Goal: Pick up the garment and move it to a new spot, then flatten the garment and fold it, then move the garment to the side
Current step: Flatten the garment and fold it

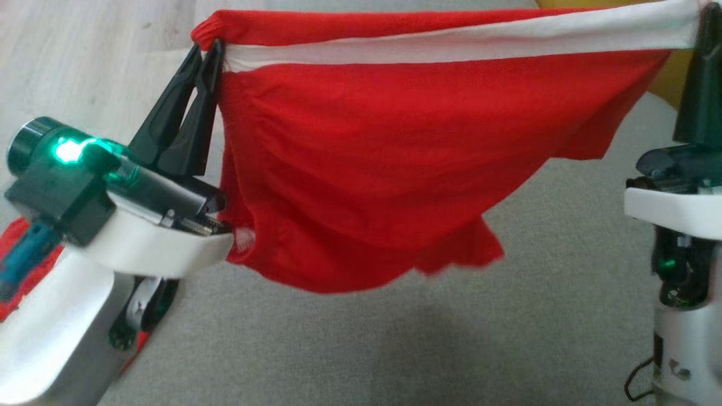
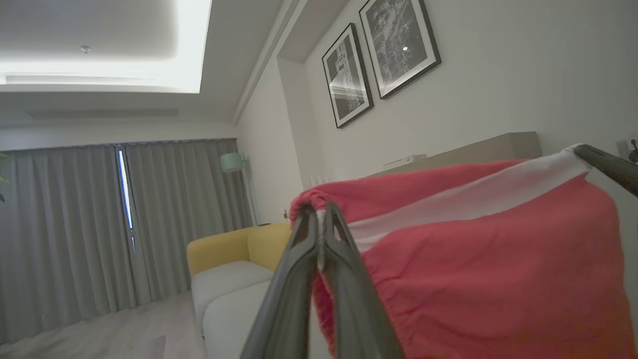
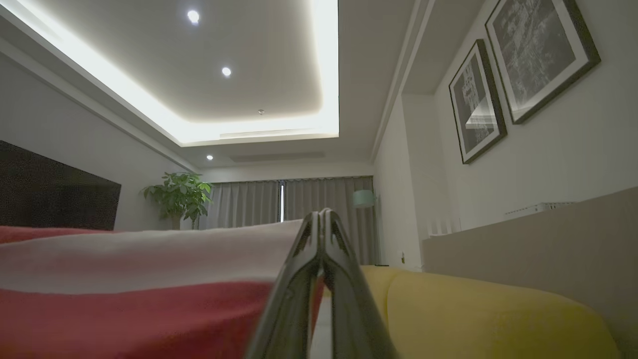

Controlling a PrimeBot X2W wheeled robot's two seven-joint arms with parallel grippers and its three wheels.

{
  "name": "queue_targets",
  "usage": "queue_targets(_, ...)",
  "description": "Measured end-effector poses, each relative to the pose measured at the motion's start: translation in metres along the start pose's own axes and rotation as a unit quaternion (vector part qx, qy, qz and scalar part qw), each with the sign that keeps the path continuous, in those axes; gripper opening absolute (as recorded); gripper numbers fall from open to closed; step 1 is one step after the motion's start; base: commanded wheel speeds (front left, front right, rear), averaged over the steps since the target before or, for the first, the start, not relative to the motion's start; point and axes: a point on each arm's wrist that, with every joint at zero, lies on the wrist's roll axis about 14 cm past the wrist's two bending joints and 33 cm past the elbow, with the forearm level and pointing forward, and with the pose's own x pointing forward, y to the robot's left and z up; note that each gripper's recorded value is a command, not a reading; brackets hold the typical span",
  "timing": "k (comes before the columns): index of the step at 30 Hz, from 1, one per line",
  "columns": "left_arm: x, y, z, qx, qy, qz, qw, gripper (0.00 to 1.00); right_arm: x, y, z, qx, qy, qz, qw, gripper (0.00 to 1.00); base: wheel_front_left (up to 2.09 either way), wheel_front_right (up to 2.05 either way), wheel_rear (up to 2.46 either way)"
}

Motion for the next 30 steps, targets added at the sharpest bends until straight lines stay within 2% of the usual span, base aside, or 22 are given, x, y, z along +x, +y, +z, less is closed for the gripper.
queue_targets(6,0.020,0.017,-0.047,-0.023,0.054,-0.006,0.998,0.00,0.013,-0.005,-0.053,-0.001,0.075,0.000,0.997,0.00,0.00,0.00,0.00)
queue_targets(11,0.066,0.046,-0.086,-0.015,0.082,-0.017,0.996,0.00,0.058,-0.020,-0.103,0.006,0.117,-0.005,0.993,0.00,0.00,0.00,0.00)
queue_targets(18,0.142,0.101,-0.131,-0.012,0.061,0.013,0.998,0.00,0.142,-0.033,-0.146,-0.016,0.094,0.004,0.995,0.00,0.00,0.00,0.00)
queue_targets(21,0.166,0.112,-0.144,-0.018,0.040,0.019,0.999,0.00,0.161,-0.041,-0.169,-0.031,0.101,0.002,0.994,0.00,0.00,0.00,0.00)
queue_targets(25,0.171,0.113,-0.186,-0.039,0.059,0.023,0.997,0.00,0.145,-0.053,-0.224,-0.044,0.163,-0.007,0.986,0.00,0.00,0.00,0.00)
queue_targets(29,0.151,0.100,-0.236,-0.074,0.109,0.024,0.991,0.00,0.103,-0.059,-0.281,-0.052,0.252,-0.004,0.966,0.00,0.00,0.00,0.00)
queue_targets(30,0.151,0.100,-0.236,-0.074,0.109,0.024,0.991,0.00,0.103,-0.059,-0.281,-0.052,0.252,-0.004,0.966,0.00,0.00,0.00,0.00)
